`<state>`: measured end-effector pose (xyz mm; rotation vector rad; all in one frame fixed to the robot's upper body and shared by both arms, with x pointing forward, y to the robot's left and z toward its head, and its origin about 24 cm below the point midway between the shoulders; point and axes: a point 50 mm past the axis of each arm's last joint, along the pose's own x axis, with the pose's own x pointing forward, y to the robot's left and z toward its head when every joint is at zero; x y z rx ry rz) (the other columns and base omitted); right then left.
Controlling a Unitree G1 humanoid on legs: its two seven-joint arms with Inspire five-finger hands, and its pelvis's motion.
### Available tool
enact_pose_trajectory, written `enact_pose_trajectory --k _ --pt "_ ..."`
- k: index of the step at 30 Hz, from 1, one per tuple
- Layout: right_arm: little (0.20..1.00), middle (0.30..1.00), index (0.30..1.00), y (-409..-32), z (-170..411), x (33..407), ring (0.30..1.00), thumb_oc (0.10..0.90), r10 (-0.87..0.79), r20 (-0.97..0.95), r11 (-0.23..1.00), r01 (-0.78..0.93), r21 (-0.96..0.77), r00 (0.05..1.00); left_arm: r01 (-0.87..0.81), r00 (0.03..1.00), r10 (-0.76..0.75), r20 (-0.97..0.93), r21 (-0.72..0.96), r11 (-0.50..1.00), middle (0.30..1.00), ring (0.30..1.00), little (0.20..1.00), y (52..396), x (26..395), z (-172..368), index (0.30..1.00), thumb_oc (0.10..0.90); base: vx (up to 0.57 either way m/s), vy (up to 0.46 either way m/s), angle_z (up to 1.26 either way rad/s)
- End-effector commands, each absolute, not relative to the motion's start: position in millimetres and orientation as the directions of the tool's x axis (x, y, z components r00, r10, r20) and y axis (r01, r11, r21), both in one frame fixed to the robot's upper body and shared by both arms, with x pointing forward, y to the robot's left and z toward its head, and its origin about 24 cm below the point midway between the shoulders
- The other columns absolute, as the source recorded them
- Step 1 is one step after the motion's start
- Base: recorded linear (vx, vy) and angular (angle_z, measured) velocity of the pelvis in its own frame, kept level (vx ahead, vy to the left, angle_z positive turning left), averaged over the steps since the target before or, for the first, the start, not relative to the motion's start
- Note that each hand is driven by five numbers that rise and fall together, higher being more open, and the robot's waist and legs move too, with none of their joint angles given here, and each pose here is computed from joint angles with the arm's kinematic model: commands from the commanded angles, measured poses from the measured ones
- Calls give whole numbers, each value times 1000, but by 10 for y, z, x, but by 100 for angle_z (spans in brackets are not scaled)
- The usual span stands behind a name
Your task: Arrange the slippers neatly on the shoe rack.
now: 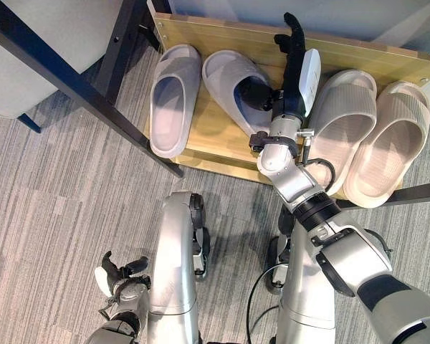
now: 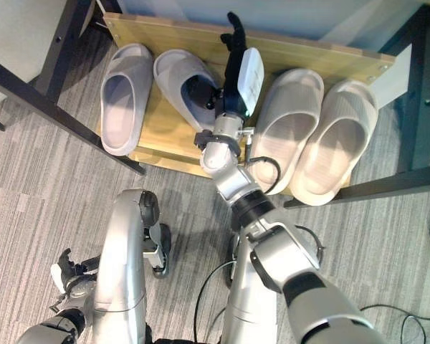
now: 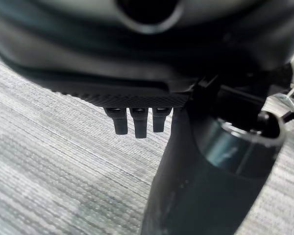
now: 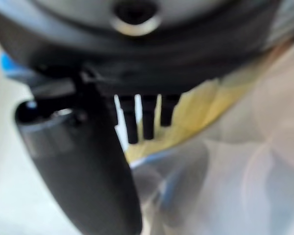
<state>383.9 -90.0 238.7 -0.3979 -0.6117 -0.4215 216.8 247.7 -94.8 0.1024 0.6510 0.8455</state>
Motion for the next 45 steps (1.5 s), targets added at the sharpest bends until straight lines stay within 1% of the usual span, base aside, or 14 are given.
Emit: enact_pose_trajectory --k 1,4,7,13,21,27,32,37,41,45 --pt "900 900 900 -584 3157 3521 900 800 -173 840 907 416 -68 514 -638 442 780 -442 456 620 900 900 900 2768 1961 -962 900 800 0 0 0" --pt "900 900 900 -554 3201 3435 900 800 -136 858 926 372 -68 496 -630 445 773 -453 455 629 900 900 900 2772 1964 -966 900 800 0 0 0" --pt "900 900 900 -582 3190 3374 900 800 -107 875 920 381 -94 472 -626 446 761 -472 444 642 900 900 900 2767 1952 -984 900 800 0 0 0" --pt "900 900 900 -661 3181 3386 900 800 -61 888 851 489 -192 455 -606 471 738 -484 431 669 900 900 900 2751 1959 -992 900 800 0 0 0" --pt "900 900 900 -859 3148 3487 900 800 -80 884 710 648 -274 461 -563 502 714 -488 443 698 900 900 900 2725 1979 -996 900 800 0 0 0" --pt "900 900 900 -908 3178 3458 900 800 -97 896 680 686 -259 434 -529 529 698 -482 456 716 900 900 900 2691 2014 -989 900 800 0 0 0" --pt "900 900 900 -932 3184 3430 900 800 -73 901 650 706 -281 427 -508 548 687 -478 462 727 900 900 900 2676 2034 -982 900 800 0 0 0" --pt "900 900 900 -927 3188 3364 900 800 -39 910 652 701 -290 413 -506 546 681 -489 456 733 900 900 900 2673 2022 -993 900 800 0 0 0" --pt "900 900 900 -906 3145 3258 900 800 0 914 697 655 -292 407 -519 539 662 -520 414 748 900 900 900 2654 1998 -1023 900 800 0 0 0" --pt "900 900 900 -939 2973 3163 900 800 43 903 714 619 -327 427 -543 530 650 -545 371 753 900 900 900 2637 1971 -1049 900 800 0 0 0"
